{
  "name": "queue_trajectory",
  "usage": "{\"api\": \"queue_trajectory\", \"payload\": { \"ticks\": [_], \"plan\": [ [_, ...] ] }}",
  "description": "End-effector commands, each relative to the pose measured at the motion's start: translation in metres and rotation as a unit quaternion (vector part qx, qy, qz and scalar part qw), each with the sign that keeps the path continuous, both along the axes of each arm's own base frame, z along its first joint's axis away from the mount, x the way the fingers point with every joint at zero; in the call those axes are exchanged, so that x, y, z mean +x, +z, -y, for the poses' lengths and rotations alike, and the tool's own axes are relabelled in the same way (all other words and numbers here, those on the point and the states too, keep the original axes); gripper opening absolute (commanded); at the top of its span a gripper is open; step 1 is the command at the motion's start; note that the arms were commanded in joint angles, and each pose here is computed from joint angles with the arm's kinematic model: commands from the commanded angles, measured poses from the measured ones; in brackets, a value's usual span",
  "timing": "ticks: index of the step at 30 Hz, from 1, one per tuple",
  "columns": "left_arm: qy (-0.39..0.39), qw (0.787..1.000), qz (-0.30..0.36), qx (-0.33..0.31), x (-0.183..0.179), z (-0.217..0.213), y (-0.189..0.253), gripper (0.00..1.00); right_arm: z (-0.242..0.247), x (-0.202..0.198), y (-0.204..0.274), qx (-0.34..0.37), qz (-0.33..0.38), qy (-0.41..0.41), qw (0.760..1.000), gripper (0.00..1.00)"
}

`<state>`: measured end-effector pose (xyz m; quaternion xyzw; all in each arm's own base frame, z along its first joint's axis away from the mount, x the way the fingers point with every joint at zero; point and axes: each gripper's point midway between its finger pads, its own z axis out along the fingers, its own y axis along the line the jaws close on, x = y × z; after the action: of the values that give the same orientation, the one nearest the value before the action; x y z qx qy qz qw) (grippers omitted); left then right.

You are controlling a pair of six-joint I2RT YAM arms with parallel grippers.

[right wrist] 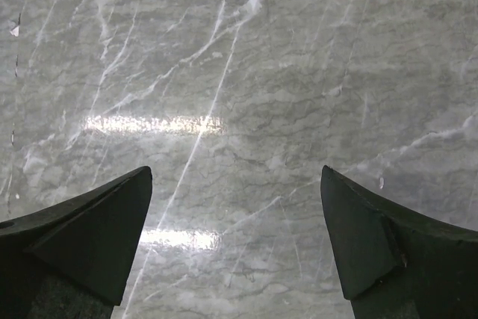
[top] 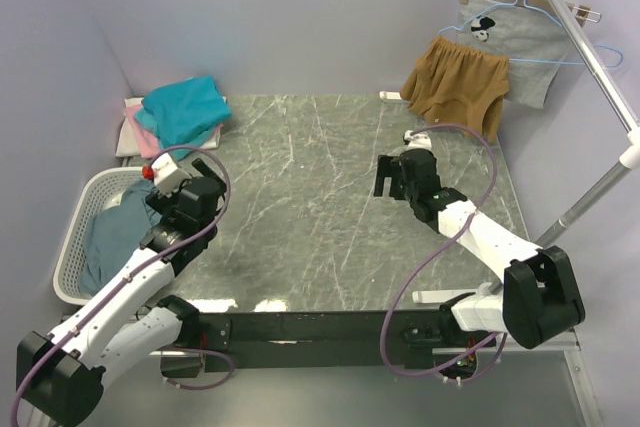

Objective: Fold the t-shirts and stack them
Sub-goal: Grab crumpled tshirt from bin with the left arm

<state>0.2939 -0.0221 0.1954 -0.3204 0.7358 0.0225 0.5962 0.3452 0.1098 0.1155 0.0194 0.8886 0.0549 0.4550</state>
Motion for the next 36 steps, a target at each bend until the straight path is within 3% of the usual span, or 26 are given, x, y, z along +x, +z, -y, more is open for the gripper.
{"api": "queue_trajectory", "payload": {
  "ticks": [1, 4, 9, 14, 20, 22, 27, 36],
  "plan": [
    [0.063, 0.998, -0.017, -0.022, -0.015, -0.015, -0.006, 0.99, -0.005, 0.017, 0.027, 0.006, 0.028, -0.002, 1.000, 1.00],
    [0.052, 0.997, -0.060, -0.015, -0.016, -0.010, -0.026, 1.00, 0.002, 0.016, 0.026, -0.015, 0.014, -0.013, 1.000, 1.00],
    [0.126, 0.988, -0.077, -0.039, -0.031, -0.033, -0.041, 0.99, 0.012, 0.009, 0.026, -0.032, 0.022, -0.019, 0.999, 1.00],
    [0.180, 0.972, -0.142, -0.057, -0.059, -0.058, -0.059, 0.99, 0.018, -0.001, 0.030, -0.032, 0.023, -0.027, 0.999, 1.00],
    [0.246, 0.956, -0.123, -0.099, -0.080, -0.068, -0.067, 0.99, 0.025, -0.017, 0.034, -0.032, 0.030, -0.026, 0.999, 1.00],
    [0.246, 0.961, -0.117, -0.057, -0.074, -0.077, -0.060, 0.99, 0.024, -0.016, 0.036, -0.028, 0.037, -0.026, 0.999, 1.00],
    [0.292, 0.950, -0.104, -0.021, -0.055, -0.102, -0.033, 0.99, 0.017, -0.011, 0.034, -0.022, 0.031, -0.012, 0.999, 1.00],
    [0.289, 0.944, -0.141, -0.079, -0.034, -0.123, -0.072, 0.99, 0.015, -0.008, 0.030, -0.032, 0.014, -0.007, 0.999, 1.00]
  ]
}}
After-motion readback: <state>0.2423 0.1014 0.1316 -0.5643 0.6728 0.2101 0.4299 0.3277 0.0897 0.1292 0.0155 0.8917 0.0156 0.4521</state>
